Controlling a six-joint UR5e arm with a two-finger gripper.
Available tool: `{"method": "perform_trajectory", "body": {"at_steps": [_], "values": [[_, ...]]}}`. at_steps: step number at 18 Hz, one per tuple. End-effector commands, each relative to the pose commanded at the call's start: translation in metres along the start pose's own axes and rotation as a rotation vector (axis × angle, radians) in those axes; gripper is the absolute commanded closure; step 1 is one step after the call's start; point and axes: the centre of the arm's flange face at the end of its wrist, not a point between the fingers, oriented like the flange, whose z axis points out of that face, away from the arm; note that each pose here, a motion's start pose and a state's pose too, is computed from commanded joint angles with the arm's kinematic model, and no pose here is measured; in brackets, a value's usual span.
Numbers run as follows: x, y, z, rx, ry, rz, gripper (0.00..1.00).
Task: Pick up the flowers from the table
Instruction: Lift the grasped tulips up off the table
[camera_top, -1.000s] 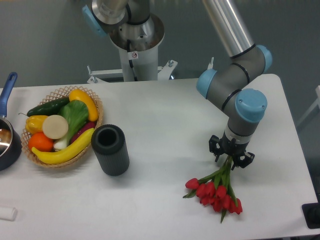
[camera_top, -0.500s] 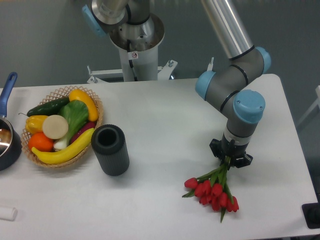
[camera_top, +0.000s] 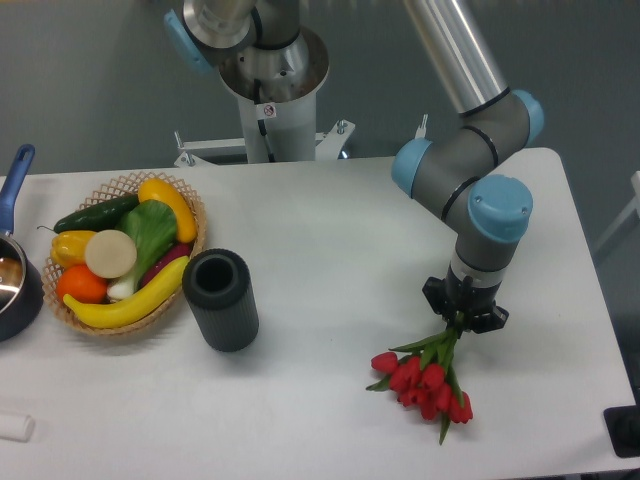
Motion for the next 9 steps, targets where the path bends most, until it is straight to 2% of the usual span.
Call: {"method": "perform_trajectory", "body": {"at_steps": [1,5,9], "values": [[0.000,-0.002,-0.015,0.011,-0.019,0.000,0.77],[0.006,-0.020,-0.082,0.175,-0.061,-0.063,0.76],[0.013,-0.033,-0.118,0.294,-0.061,-0.114,0.76]]}}
